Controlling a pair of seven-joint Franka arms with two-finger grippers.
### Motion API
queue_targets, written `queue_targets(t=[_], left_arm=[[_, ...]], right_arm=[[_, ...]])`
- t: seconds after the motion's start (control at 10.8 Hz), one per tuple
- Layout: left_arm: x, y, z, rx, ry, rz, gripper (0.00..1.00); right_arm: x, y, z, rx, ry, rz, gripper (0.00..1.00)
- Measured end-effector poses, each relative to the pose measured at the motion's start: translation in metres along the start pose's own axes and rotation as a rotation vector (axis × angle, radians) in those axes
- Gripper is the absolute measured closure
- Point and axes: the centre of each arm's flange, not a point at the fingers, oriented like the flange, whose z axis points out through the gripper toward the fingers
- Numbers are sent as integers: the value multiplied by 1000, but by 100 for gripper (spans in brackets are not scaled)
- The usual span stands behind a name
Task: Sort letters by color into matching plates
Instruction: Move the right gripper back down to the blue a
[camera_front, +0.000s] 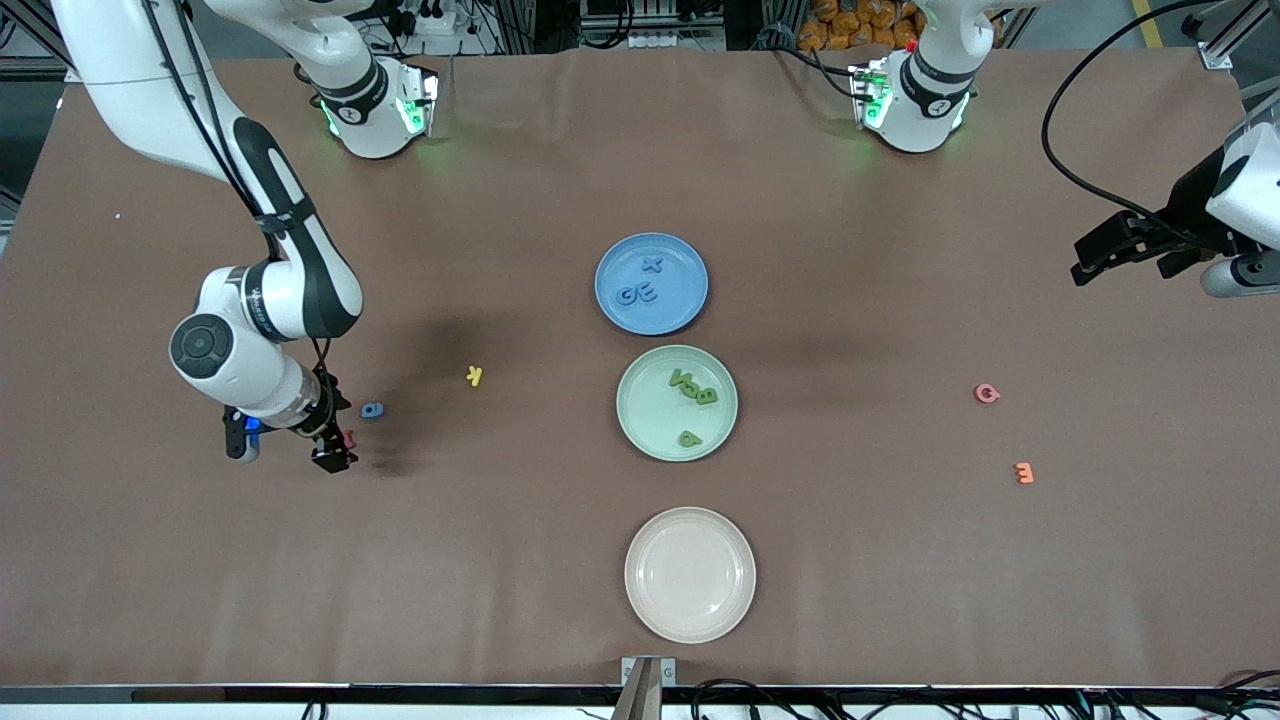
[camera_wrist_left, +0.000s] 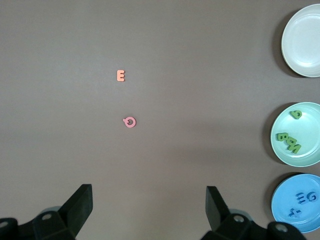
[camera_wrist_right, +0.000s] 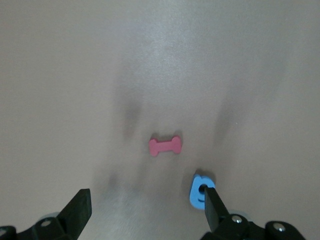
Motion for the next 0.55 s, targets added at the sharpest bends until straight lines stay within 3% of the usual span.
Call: queue_targets(t=[0.28,0.55], left_arm=[[0,1,0,0,0,2,0],[0,2,0,0,-1,3,0]], right_arm=[[-3,22,26,34,7,2,0],[-6,34,36,17,4,2,0]])
